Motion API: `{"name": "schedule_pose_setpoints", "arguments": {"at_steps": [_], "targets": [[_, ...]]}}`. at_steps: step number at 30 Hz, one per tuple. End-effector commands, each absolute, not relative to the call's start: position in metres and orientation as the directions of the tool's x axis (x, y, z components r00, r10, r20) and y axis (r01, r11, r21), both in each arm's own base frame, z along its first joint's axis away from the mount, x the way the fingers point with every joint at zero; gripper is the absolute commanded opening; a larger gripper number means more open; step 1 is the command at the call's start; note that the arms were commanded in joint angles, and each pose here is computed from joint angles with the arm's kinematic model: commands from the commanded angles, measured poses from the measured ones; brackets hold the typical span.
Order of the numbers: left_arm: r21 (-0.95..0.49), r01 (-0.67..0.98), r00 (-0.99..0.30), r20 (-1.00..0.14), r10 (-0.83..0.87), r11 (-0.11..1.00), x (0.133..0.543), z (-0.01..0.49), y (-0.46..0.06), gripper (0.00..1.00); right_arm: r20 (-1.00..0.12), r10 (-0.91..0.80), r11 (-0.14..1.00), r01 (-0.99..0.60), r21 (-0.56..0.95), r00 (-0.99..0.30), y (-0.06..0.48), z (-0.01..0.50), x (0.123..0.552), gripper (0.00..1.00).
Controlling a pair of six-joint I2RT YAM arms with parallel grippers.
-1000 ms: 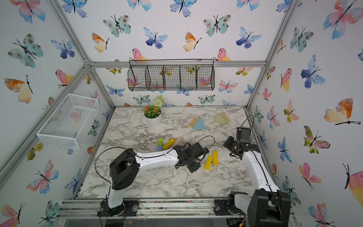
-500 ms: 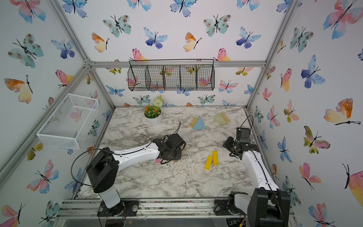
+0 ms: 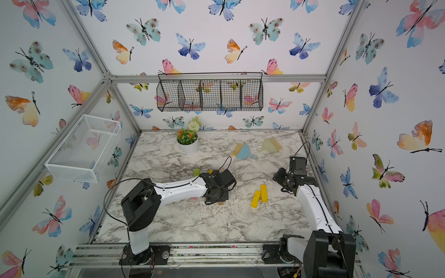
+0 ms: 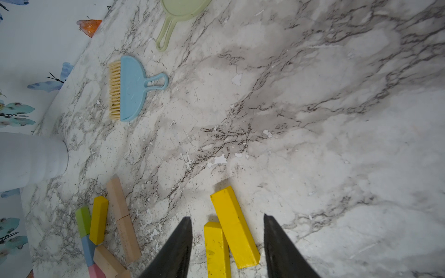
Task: Assemble the letter k with building blocks
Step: Assemble the building block at the center of the board.
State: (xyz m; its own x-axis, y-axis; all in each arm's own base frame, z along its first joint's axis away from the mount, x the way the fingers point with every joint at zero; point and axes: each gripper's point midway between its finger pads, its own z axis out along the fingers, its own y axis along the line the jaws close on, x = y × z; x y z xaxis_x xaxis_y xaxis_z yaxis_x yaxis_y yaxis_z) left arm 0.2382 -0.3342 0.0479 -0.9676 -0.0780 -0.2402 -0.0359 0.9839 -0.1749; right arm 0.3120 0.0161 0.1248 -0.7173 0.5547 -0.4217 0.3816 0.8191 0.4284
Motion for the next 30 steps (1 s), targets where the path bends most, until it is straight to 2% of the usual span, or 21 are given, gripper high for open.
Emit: {"name": "schedule_pose_setpoints", "arguments": {"at_steps": [1,21,30], "targets": [[-0.146,-0.053,-0.971,-0.225,-0.085,0.988,0.234,0.042,-0.331,0.01,-0.418,0.558,0.814,0.373,0.446,-0.717,0.018,0.125,0.311,0.50],[-0.126,-0.018,-0.982,-0.184,-0.042,0.992,0.235,0.026,-0.341,0.01,-0.411,0.556,0.813,0.369,0.451,-0.722,0.020,0.123,0.313,0.50],[-0.072,-0.028,-0.983,-0.178,-0.040,0.997,0.237,0.014,-0.334,0.01,-0.412,0.556,0.813,0.369,0.451,-0.723,0.020,0.123,0.313,0.50]]}}
